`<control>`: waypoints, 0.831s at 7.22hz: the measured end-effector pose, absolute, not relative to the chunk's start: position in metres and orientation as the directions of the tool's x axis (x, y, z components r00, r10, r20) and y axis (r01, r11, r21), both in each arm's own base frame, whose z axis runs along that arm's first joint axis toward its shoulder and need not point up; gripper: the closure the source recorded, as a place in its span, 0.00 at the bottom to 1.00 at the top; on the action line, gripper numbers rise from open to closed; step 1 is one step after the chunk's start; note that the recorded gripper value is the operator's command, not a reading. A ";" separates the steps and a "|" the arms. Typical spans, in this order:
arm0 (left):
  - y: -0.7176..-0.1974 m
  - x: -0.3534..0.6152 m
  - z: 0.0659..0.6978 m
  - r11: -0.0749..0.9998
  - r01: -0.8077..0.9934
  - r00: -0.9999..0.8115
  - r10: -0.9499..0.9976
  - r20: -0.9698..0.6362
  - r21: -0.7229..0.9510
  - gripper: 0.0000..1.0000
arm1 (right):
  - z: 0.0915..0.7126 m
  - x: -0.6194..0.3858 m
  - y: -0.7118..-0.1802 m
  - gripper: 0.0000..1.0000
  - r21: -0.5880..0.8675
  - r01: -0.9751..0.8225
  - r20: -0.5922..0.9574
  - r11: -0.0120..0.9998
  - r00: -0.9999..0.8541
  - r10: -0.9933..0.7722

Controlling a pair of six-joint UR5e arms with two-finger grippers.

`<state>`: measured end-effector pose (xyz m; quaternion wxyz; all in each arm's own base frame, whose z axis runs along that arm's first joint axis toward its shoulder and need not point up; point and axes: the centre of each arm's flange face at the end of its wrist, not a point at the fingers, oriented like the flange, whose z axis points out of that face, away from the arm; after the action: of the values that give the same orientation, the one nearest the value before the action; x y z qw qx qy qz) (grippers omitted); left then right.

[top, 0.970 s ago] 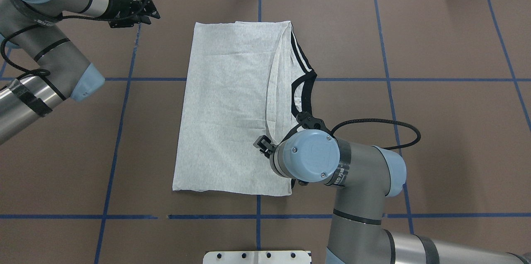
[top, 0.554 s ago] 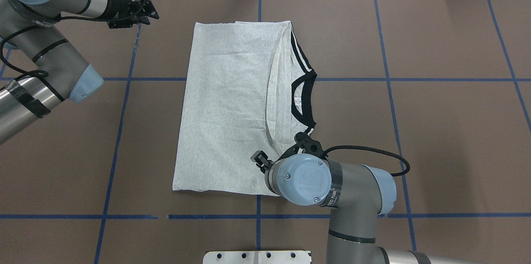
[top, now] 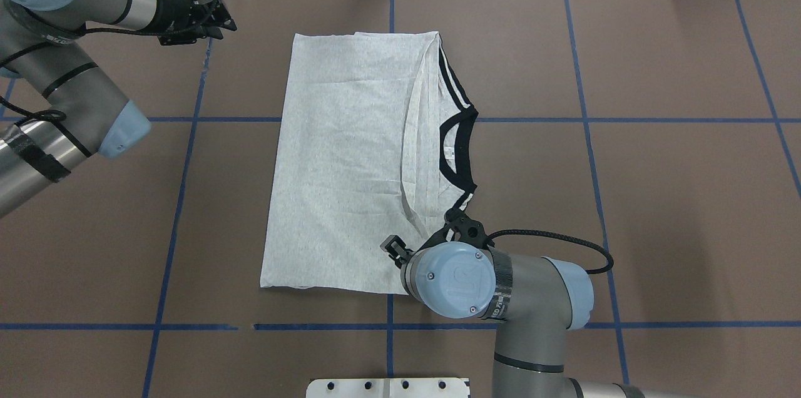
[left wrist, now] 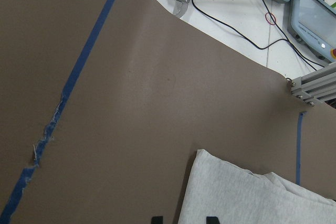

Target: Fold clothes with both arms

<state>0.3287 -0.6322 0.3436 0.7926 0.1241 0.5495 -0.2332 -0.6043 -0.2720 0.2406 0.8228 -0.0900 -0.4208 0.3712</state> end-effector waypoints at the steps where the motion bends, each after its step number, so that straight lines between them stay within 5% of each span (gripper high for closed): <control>1: -0.632 0.328 0.343 0.860 0.507 0.287 -0.233 -0.929 -0.059 0.61 | 0.243 -0.605 -0.272 0.19 -0.459 -0.538 0.622 0.708 0.374 0.688; 2: -0.632 0.328 0.344 0.860 0.507 0.287 -0.233 -0.929 -0.059 0.61 | 0.244 -0.604 -0.272 0.24 -0.457 -0.540 0.620 0.707 0.377 0.688; 3: -0.631 0.327 0.345 0.860 0.507 0.287 -0.233 -0.929 -0.059 0.61 | 0.246 -0.604 -0.272 0.45 -0.457 -0.540 0.617 0.707 0.380 0.689; 4: -0.627 0.324 0.346 0.860 0.508 0.286 -0.233 -0.929 -0.059 0.61 | 0.247 -0.604 -0.272 0.81 -0.457 -0.540 0.615 0.707 0.383 0.690; 5: -0.624 0.322 0.347 0.860 0.508 0.285 -0.231 -0.930 -0.058 0.61 | 0.247 -0.604 -0.271 1.00 -0.457 -0.540 0.613 0.707 0.385 0.690; 6: -0.622 0.320 0.347 0.860 0.507 0.284 -0.230 -0.931 -0.057 0.61 | 0.248 -0.604 -0.271 1.00 -0.456 -0.541 0.611 0.707 0.387 0.690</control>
<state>0.3204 -0.6220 0.3471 0.7914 0.1259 0.5511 -0.2328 -0.6044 -0.2710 0.2481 0.8276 -0.0913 -0.4104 0.3719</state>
